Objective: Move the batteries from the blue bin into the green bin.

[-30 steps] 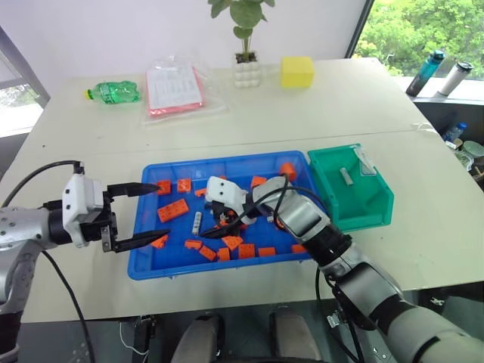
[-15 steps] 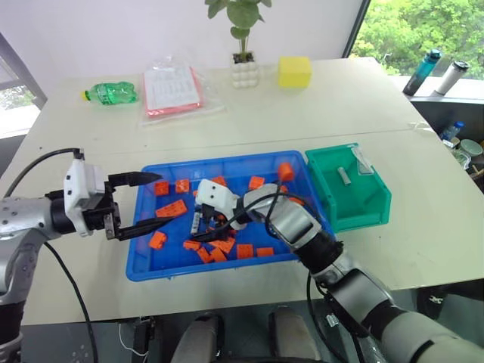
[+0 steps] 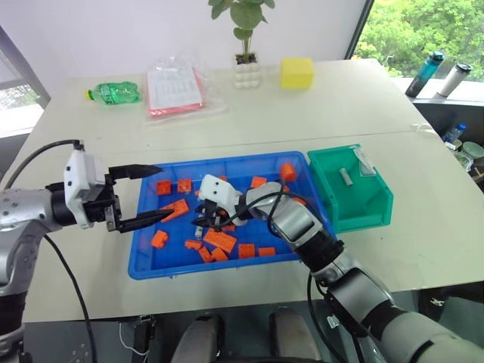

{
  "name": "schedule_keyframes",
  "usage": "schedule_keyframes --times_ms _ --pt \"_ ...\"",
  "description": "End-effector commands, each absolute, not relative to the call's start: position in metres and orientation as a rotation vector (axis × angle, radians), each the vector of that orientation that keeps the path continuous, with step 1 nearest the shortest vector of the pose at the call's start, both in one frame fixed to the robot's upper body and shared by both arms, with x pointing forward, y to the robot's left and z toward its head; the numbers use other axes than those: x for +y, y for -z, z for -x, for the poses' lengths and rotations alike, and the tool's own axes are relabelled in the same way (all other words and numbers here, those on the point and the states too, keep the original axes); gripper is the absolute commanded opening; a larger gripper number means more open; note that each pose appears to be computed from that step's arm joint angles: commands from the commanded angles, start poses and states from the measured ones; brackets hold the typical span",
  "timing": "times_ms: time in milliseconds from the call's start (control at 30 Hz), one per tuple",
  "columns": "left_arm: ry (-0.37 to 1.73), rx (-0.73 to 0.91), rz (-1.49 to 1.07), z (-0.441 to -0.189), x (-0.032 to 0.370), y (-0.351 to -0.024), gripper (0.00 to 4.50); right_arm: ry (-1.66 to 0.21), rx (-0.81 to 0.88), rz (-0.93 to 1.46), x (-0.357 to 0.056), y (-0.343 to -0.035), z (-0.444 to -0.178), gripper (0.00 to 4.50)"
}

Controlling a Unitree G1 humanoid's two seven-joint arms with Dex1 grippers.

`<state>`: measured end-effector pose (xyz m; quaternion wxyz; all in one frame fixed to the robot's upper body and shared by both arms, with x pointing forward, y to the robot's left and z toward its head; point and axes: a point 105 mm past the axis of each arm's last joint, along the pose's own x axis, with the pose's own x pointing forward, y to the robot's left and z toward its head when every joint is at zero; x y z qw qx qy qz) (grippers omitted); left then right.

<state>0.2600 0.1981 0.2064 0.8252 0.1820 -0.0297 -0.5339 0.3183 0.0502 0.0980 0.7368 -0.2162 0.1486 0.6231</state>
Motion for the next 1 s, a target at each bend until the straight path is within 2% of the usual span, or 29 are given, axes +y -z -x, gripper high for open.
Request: schedule_keyframes --times_ms 33,100,133,200,267,433,667,900,1000 --pt "1.138 -0.092 -0.400 -0.261 0.197 -0.210 4.50 -1.361 0.330 0.489 0.047 -0.104 -0.321 1.39" --pt "1.142 -0.092 -0.400 -0.262 0.196 -0.209 4.50 -1.368 0.341 0.496 0.045 -0.103 -0.319 1.39" --pt "1.144 -0.093 -0.400 -0.262 0.196 -0.208 4.50 -1.375 0.350 0.506 0.044 -0.102 -0.318 1.61" --pt "1.147 -0.094 -0.395 -0.261 0.196 -0.207 4.50 -1.389 0.350 0.544 0.043 -0.098 -0.314 2.23" --pt "1.149 -0.094 -0.390 -0.261 0.196 -0.206 4.50 -1.404 0.350 0.559 0.043 -0.097 -0.309 3.10" --pt "1.154 -0.088 -0.394 -0.258 0.196 -0.202 4.50 -1.412 0.325 0.601 0.043 -0.100 -0.306 3.10" --pt "1.154 -0.085 -0.395 -0.255 0.195 -0.200 4.50 -1.399 0.288 0.594 0.044 -0.119 -0.306 3.10" --pt "1.167 -0.082 -0.375 -0.251 0.192 -0.195 4.50 -1.442 0.327 0.625 0.040 -0.119 -0.280 3.10" --pt "1.174 -0.082 -0.371 -0.253 0.191 -0.194 4.50 -1.434 0.318 0.616 0.041 -0.124 -0.277 3.10"
